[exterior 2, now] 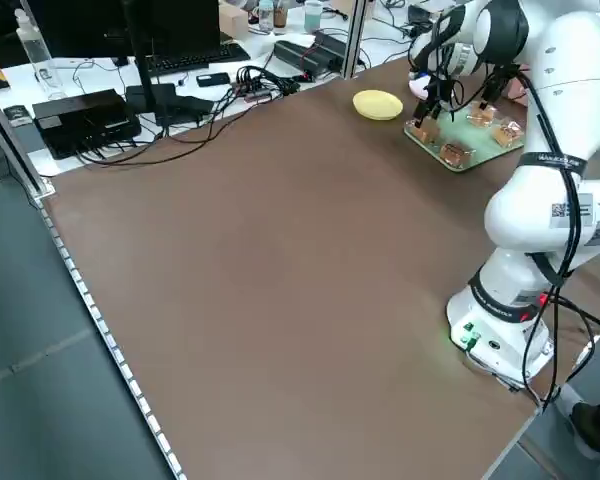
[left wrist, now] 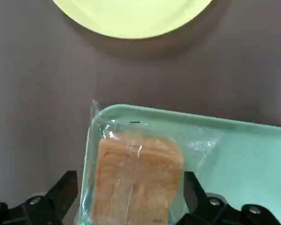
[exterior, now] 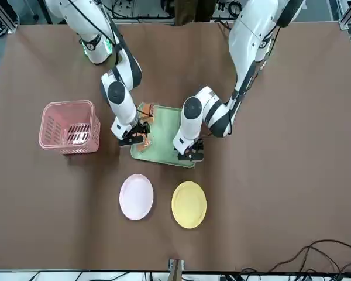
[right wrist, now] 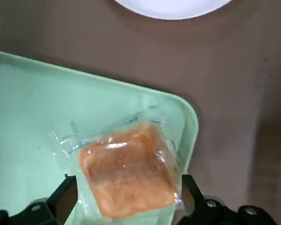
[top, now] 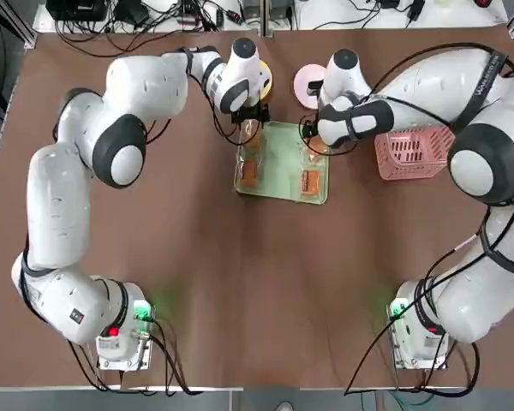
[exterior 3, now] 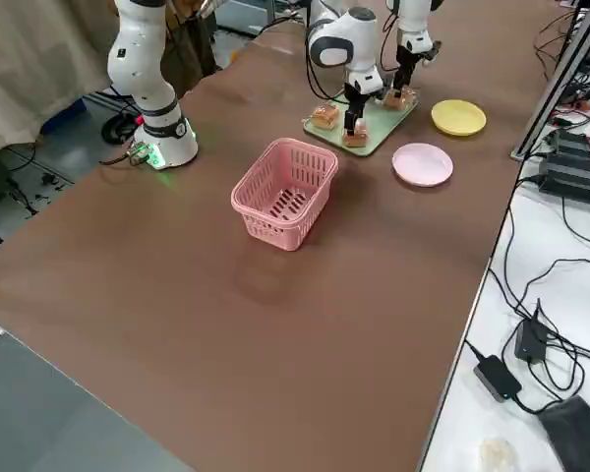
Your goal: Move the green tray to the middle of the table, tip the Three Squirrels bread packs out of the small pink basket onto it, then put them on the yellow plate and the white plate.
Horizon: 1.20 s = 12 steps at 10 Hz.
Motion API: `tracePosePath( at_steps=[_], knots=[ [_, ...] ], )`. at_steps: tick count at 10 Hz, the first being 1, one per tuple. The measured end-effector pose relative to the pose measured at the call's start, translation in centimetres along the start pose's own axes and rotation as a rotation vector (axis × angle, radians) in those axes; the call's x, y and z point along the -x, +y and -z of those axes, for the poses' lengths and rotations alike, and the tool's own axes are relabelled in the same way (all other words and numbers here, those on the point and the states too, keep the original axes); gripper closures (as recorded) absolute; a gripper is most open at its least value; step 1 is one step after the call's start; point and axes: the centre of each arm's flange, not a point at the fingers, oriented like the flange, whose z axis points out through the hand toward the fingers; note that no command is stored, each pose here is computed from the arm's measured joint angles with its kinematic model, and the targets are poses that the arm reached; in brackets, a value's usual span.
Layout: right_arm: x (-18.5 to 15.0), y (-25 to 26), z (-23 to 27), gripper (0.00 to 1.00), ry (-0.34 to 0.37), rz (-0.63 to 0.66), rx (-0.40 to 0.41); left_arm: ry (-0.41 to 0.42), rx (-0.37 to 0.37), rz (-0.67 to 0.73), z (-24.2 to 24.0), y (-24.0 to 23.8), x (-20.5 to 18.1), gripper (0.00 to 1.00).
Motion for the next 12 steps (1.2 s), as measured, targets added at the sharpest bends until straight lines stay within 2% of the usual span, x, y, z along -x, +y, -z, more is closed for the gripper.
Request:
tracePosePath(
  at_steps=[3,6,8,9,10,12],
  knots=[
    [0.1,0.1,-1.1,0.01,0.008,0.062,0.041,-0.004,0.014,-0.017,-2.2,0.9,1.0,0.0],
    [-0.4,-0.4,-1.3,0.01,0.014,0.061,0.039,-0.001,0.019,-0.016,-2.6,0.9,0.9,0.01],
    [-0.8,-0.9,-1.2,0.01,0.022,0.05,0.034,0.007,0.025,-0.007,-2.2,0.7,0.2,0.28],
    [-0.9,-1.2,-1.4,0.01,0.027,0.051,0.03,0.012,0.029,-0.003,-1.9,0.6,-0.1,0.35],
    [-0.8,-1.6,-1.8,0.01,0.033,0.055,0.026,0.017,0.032,0.002,-1.7,0.5,-0.4,0.38],
    [-0.8,-1.7,-2.6,0.01,0.034,0.054,0.024,0.04,0.041,0.022,-0.3,-0.3,-1.9,0.39]
  ],
)
